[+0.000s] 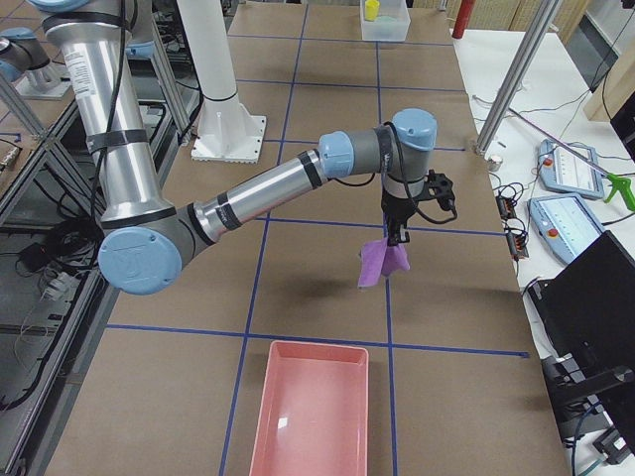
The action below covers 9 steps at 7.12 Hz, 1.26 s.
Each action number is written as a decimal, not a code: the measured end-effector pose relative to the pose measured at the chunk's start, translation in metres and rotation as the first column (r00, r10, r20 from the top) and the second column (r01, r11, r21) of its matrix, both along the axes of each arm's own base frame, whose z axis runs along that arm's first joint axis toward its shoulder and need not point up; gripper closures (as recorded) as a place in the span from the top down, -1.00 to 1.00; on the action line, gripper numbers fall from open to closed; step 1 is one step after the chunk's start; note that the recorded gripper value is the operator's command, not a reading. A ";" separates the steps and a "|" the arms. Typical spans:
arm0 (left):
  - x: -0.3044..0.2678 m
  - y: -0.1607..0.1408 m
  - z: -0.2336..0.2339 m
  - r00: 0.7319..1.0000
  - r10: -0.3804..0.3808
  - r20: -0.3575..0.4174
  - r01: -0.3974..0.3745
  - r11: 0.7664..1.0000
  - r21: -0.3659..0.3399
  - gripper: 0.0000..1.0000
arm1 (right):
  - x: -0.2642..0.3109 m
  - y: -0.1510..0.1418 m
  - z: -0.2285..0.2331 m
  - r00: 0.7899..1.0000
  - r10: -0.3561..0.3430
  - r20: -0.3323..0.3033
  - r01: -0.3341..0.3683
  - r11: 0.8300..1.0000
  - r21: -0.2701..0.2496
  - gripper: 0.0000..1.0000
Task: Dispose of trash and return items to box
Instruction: 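Carry the purple cloth to the pink bin and drop it in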
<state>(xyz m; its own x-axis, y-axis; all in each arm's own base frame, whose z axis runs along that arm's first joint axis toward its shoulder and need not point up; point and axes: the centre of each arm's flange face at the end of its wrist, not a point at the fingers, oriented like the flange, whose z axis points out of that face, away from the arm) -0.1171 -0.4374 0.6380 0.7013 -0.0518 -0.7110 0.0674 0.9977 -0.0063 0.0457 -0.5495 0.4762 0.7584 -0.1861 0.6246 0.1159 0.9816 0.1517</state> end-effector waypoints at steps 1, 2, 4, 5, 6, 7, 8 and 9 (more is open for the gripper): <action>0.000 0.000 -0.001 1.000 0.001 -0.001 -0.001 1.000 0.002 0.98 | 0.051 0.005 0.047 0.998 -0.060 -0.004 0.060 0.998 0.012 -1.00; 0.000 -0.001 -0.001 1.000 0.001 -0.001 -0.001 1.000 0.005 0.98 | 0.081 0.018 0.097 0.994 -0.112 0.001 0.112 0.994 0.001 -1.00; 0.001 -0.002 -0.004 1.000 0.002 -0.001 -0.002 1.000 0.011 0.98 | 0.091 0.077 0.191 0.989 -0.145 0.015 0.146 0.989 -0.039 -1.00; 0.001 -0.002 -0.004 1.000 0.003 0.000 -0.003 1.000 0.013 0.98 | 0.088 0.102 0.218 0.991 -0.132 0.019 0.133 0.989 -0.064 -1.00; 0.001 -0.002 -0.004 1.000 0.004 0.000 -0.004 1.000 0.014 0.98 | 0.085 0.113 0.233 0.993 -0.119 0.022 0.121 0.988 -0.092 -1.00; 0.001 -0.002 -0.005 1.000 0.005 0.000 -0.005 1.000 0.014 0.98 | 0.081 0.114 0.239 0.995 -0.098 0.022 0.100 0.988 -0.120 -0.71; 0.001 -0.002 -0.005 1.000 0.006 0.000 -0.006 1.000 0.015 0.98 | 0.076 0.112 0.243 0.997 -0.071 0.018 0.073 0.987 -0.142 0.16; 0.001 -0.002 -0.004 1.000 0.007 0.000 -0.007 1.000 0.016 0.98 | 0.072 0.110 0.251 0.999 -0.049 0.013 0.051 0.988 -0.146 0.60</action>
